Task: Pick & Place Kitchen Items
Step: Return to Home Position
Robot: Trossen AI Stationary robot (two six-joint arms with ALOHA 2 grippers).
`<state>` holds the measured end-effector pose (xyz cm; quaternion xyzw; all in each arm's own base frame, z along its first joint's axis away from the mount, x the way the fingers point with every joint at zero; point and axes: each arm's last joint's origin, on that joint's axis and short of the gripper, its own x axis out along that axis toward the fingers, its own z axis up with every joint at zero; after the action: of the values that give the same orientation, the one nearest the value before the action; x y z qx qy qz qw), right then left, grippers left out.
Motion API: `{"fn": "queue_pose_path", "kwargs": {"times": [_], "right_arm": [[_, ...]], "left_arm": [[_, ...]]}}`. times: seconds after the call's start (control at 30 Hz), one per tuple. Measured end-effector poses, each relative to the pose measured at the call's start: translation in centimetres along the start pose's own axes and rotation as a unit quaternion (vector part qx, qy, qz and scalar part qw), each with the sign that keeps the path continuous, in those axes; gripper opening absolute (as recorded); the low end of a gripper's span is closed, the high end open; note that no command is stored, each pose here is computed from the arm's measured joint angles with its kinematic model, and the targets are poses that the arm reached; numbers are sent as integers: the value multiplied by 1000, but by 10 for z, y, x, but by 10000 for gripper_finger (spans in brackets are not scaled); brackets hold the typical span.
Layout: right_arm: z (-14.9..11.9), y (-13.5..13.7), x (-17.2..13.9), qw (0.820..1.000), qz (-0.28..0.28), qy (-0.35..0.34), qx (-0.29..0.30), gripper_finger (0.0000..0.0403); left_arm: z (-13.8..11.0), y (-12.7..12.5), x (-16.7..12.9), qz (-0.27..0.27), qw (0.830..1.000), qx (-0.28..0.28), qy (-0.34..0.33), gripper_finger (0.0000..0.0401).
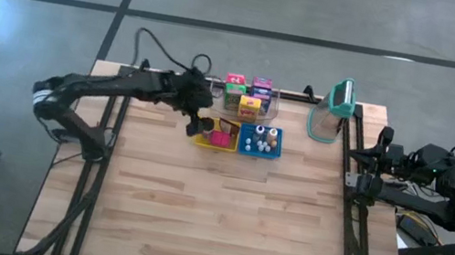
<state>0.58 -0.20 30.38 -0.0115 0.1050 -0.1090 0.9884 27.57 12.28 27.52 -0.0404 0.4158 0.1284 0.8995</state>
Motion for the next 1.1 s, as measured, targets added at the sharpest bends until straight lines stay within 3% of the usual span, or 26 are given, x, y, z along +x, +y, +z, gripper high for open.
{"fn": "queue_pose_path", "kwargs": {"times": [0.1,0.2,0.37,0.57,0.67,0.87,1.03,1.1], "right_arm": [[0,0,0,1000,0,0,0,8],[0,0,0,1000,0,0,0,8],[0,0,0,1000,0,0,0,8],[0,0,0,1000,0,0,0,8],[0,0,0,1000,0,0,0,8],[0,0,0,1000,0,0,0,8],[0,0,0,1000,0,0,0,8],[0,0,0,1000,0,0,0,8]], "left_arm": [[2,-2,-29,6,999,3,-38,309],[1,-11,-48,-3,992,-14,-124,301],[-10,-29,-60,-30,971,1,-235,274],[-15,-44,-80,-62,942,-27,-328,237],[-19,-54,-82,-63,936,-31,-345,212],[-30,-81,-77,-50,943,-27,-329,144],[-38,-96,-76,-27,950,6,-310,86],[-38,-98,-78,-52,947,41,-313,73]]}}
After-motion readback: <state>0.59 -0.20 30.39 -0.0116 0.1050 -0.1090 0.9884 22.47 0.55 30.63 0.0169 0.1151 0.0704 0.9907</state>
